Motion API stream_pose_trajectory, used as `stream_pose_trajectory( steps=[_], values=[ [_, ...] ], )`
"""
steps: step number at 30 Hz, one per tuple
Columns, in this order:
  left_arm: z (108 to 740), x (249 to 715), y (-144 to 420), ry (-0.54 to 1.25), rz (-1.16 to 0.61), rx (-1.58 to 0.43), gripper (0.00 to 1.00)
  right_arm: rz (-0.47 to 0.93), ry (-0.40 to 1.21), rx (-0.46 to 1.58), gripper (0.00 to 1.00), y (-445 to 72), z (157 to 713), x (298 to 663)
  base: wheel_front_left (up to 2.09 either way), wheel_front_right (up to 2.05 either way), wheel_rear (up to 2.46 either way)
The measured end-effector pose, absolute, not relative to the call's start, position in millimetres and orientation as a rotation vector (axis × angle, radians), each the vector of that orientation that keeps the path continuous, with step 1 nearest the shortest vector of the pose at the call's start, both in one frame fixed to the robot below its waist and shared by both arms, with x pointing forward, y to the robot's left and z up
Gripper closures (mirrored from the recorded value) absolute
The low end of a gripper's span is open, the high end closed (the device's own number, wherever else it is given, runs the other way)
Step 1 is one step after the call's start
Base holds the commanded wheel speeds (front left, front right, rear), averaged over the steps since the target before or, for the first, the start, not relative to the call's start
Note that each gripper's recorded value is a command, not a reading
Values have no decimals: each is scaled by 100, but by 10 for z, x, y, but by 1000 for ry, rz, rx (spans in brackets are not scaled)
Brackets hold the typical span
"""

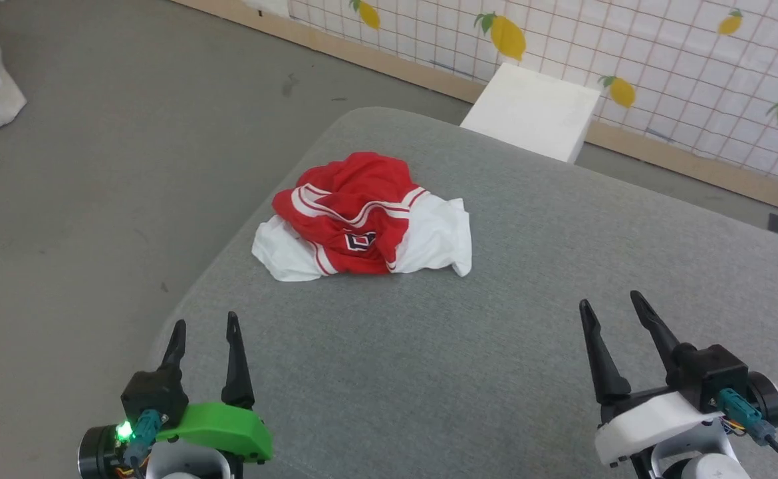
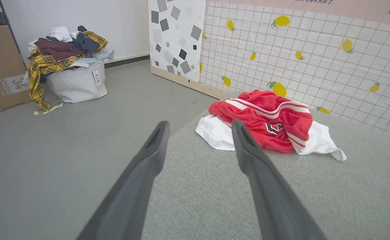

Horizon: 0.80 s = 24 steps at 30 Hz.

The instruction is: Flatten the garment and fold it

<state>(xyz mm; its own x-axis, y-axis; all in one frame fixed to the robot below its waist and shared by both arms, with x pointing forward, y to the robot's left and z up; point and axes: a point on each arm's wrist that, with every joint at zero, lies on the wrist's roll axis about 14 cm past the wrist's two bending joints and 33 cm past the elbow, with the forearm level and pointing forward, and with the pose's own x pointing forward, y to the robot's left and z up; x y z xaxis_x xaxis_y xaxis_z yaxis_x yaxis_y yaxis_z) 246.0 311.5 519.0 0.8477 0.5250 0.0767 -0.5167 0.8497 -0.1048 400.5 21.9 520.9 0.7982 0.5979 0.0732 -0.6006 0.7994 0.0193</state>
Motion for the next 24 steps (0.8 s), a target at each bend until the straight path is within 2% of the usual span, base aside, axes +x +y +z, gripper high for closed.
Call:
stream_pose_trajectory(
  steps=[9,12,20,24],
  values=[
    [5157,2352,3178,-103,577,-103,0,682,-64,54,0,354,5195,3974,0,0,0],
    [5134,2434,3152,-80,539,-112,0,690,-59,59,0,385,5173,3992,0,0,0],
    [5574,3375,3258,-39,364,-126,0,715,-99,87,0,544,5253,4215,0,0,0],
    [5601,3875,3385,84,318,-183,0,709,-92,105,0,552,5179,4356,0,0,0]
  ],
)
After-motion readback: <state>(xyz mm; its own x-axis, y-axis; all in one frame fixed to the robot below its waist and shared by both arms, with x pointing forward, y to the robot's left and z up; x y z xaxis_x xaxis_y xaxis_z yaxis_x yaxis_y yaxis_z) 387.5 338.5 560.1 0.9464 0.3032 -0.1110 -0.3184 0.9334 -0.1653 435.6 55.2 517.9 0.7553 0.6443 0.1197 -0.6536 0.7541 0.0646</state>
